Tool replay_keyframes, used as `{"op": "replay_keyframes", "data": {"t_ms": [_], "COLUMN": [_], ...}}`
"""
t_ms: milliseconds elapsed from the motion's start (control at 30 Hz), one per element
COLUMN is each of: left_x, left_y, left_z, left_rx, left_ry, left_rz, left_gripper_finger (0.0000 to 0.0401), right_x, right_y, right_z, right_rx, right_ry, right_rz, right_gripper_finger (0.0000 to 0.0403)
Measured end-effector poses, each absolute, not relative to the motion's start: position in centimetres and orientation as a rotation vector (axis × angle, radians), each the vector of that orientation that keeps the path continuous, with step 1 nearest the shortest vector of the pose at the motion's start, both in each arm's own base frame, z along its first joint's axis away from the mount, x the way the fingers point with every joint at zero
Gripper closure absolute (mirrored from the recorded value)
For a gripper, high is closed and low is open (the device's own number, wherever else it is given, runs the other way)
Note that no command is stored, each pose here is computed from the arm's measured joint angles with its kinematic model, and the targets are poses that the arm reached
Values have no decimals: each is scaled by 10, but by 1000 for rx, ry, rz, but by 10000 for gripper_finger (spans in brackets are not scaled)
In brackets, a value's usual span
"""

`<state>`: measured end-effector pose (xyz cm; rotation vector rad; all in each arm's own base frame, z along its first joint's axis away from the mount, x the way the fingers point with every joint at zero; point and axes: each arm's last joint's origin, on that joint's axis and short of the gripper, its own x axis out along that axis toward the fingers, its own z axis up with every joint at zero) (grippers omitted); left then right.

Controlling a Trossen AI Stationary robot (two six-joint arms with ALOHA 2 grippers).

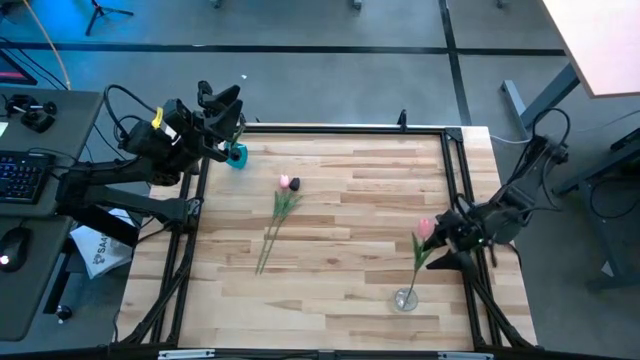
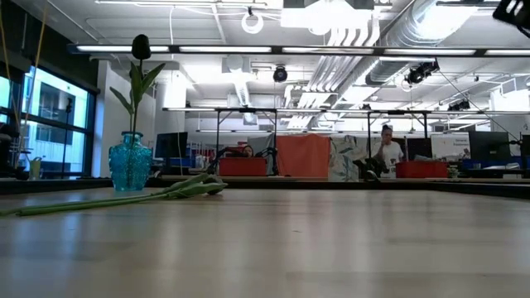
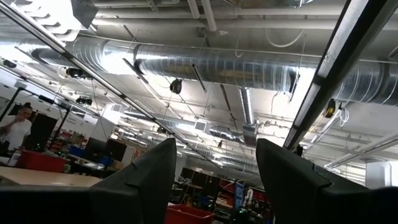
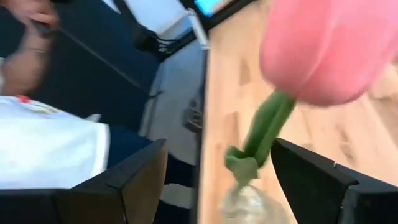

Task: Sort flowers into vase by color
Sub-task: Put the right pink flower into the transparent vase, then put the black flower into the blue vase

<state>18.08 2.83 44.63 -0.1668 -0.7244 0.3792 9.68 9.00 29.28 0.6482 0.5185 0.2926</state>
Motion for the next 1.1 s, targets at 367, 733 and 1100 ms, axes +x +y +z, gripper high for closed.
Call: {"op": "replay_keyframes", "data": {"t_ms": [367, 733, 1100], "left_x": [181, 181, 183], "left_y": [28, 27, 28], "left_z": [446, 446, 445], "left_rx": [-113, -15, -11], "left_ry": [-713, -694, -668], "left_rz": [388, 397, 405], "left_gripper_finger": [192, 192, 192], "right_x": [84, 74, 88], "right_y": [79, 65, 77], "right_z": [344, 390, 384], "right_rx": [679, 665, 638], "right_ry": [570, 546, 617], "right_rz": [352, 269, 116], "right_gripper_finger": [122, 122, 122]}}
